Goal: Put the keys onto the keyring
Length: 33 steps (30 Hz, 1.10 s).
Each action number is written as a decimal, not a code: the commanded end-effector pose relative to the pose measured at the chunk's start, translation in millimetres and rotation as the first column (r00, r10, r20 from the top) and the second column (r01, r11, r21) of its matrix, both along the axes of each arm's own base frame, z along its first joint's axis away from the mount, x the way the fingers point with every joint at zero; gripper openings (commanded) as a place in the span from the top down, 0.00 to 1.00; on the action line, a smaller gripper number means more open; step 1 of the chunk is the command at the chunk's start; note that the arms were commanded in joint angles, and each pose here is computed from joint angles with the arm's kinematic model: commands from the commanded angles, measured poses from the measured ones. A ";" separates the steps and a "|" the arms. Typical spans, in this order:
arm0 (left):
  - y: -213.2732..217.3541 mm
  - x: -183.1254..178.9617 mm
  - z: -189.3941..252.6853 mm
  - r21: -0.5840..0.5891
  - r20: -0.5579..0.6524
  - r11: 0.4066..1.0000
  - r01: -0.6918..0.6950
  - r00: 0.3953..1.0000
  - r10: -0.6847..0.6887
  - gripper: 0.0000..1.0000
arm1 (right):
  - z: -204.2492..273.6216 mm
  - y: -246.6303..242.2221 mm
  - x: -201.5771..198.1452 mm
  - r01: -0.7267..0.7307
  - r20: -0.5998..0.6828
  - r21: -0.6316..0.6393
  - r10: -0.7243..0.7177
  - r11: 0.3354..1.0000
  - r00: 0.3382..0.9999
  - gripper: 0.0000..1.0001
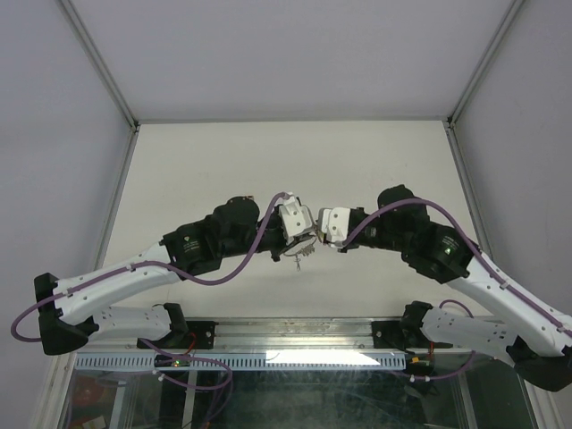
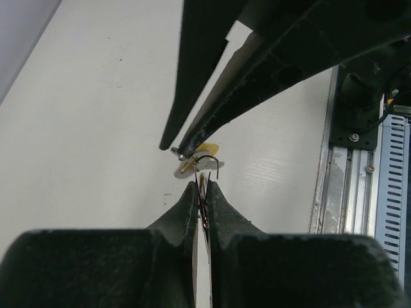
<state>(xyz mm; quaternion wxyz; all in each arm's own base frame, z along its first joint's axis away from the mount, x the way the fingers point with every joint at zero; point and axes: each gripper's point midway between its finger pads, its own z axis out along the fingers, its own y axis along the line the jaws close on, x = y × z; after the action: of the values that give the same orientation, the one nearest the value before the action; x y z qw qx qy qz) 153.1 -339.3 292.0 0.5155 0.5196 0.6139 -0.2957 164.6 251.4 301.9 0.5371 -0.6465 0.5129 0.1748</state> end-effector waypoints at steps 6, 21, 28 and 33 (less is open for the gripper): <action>-10.4 -18.4 20.1 -0.097 0.004 0.991 0.087 0.996 -0.087 1.00 | 50.4 0.1 35.3 0.206 0.043 0.278 -0.226 0.938 0.973 0.73; -2.9 25.5 28.7 -0.259 -0.110 0.934 -0.246 0.968 0.224 1.00 | 58.9 -40.6 9.1 0.575 -0.518 0.332 -0.365 0.748 0.774 0.64; 11.8 44.5 35.2 -0.324 -0.120 0.870 -0.372 0.928 0.352 1.00 | 62.2 -23.6 8.4 0.794 -0.856 0.219 -0.278 0.568 0.435 0.56; 12.5 45.8 37.6 -0.348 -0.123 0.858 -0.379 0.925 0.359 1.00 | 60.1 -1.9 15.2 0.829 -0.926 0.226 -0.151 0.512 0.346 0.56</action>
<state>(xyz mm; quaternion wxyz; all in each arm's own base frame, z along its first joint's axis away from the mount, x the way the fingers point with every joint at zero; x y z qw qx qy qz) 194.8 -329.9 286.7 0.5856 0.3356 0.6820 -0.2816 175.9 235.5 348.3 0.4787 -0.1295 0.7875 0.3661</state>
